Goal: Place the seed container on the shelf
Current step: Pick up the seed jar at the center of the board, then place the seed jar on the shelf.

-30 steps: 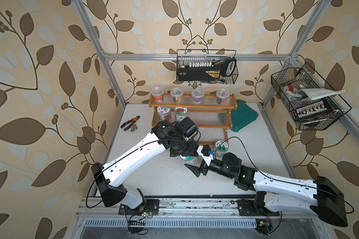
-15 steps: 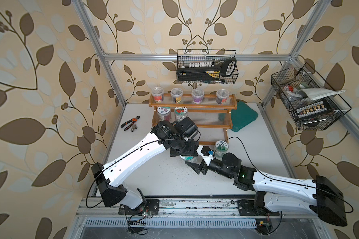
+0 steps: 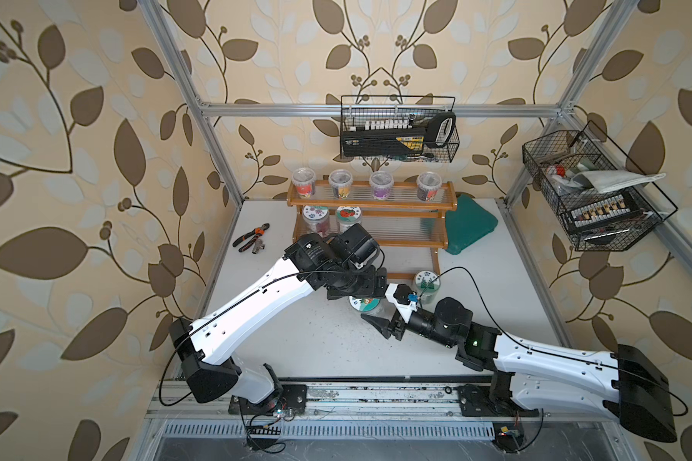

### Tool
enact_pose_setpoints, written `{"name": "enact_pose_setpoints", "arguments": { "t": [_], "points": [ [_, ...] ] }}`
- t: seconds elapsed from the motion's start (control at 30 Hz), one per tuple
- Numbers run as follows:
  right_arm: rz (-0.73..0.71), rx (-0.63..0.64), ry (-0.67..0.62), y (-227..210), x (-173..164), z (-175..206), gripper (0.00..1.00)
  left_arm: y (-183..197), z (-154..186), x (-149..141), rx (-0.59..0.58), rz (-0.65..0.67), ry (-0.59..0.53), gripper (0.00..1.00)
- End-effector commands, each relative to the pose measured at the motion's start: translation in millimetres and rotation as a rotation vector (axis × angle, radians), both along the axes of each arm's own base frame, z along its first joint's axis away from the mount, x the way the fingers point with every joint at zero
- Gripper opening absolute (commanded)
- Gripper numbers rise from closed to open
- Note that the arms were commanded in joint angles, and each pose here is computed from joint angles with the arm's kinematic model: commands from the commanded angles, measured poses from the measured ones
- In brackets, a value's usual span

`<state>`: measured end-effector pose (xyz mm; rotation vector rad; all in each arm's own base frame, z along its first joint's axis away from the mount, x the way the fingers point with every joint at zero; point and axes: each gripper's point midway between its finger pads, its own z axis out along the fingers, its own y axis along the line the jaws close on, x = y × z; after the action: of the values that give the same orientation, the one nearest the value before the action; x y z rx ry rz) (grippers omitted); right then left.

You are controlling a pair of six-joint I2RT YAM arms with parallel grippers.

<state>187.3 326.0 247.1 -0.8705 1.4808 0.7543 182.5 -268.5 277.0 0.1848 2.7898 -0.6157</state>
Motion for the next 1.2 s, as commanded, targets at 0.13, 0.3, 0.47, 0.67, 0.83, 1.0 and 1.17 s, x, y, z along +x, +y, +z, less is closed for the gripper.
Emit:
{"name": "enact_pose_setpoints", "arguments": {
  "t": [0.13,0.3,0.47,0.67,0.83,1.0,1.17],
  "points": [
    [0.010,0.026,-0.023,-4,-5,3,0.39,19,45,18,-0.122,0.055,-0.161,0.98],
    [-0.036,0.089,-0.050,-14,2,13,0.39,39,46,23,-0.123,0.105,-0.191,0.98],
    [-0.111,0.198,-0.054,-33,26,28,0.39,54,40,24,-0.125,0.142,-0.189,0.98],
    [-0.225,0.305,-0.058,-53,70,45,0.39,63,34,21,-0.116,0.157,-0.182,0.98],
    [-0.294,0.386,-0.047,-63,107,50,0.40,71,33,19,-0.110,0.171,-0.182,0.98],
    [-0.329,0.405,-0.046,-68,137,50,0.41,78,33,17,-0.109,0.182,-0.188,0.98],
    [-0.350,0.404,-0.042,-72,158,50,0.41,83,31,17,-0.104,0.192,-0.189,0.98]
  ]
}}
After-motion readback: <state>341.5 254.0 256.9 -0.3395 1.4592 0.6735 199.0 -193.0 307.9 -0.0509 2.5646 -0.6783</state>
